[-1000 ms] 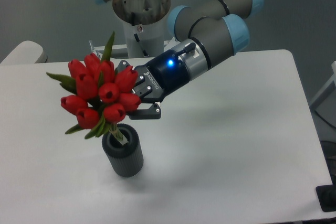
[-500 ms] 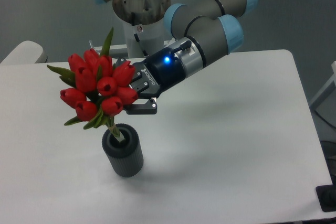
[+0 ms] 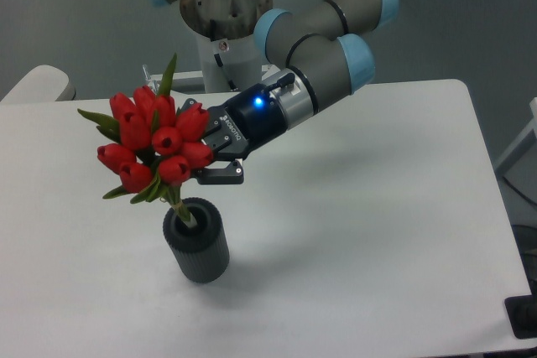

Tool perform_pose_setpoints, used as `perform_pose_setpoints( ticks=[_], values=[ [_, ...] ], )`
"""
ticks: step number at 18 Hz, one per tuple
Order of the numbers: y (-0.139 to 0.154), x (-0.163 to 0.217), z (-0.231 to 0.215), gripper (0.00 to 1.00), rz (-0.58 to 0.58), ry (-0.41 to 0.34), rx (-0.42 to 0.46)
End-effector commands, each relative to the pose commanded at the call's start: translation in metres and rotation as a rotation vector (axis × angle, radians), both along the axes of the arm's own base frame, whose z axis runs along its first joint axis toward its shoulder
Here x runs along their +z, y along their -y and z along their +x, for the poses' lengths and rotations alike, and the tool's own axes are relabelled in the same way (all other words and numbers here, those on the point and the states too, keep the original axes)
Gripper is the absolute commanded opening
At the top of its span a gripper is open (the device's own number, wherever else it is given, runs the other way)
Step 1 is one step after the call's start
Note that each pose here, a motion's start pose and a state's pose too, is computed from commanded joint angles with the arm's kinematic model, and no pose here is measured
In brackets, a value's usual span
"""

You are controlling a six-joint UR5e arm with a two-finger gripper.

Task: Insert the flowers into the vase
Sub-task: 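Lower the tulip stems down into the grey vase opening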

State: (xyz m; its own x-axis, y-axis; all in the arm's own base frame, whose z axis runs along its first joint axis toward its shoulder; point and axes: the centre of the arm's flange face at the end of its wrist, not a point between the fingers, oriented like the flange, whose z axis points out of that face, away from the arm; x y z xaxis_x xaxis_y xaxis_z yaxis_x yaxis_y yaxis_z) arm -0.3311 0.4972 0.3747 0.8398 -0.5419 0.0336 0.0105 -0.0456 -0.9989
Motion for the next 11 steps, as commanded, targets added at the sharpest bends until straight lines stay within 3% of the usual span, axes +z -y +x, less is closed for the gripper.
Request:
perform_pose_setpoints(
  ticks=[11],
  values=[
    [0.006,-0.066,-0.016,0.25,0.004,-0.008,0.02]
  ],
)
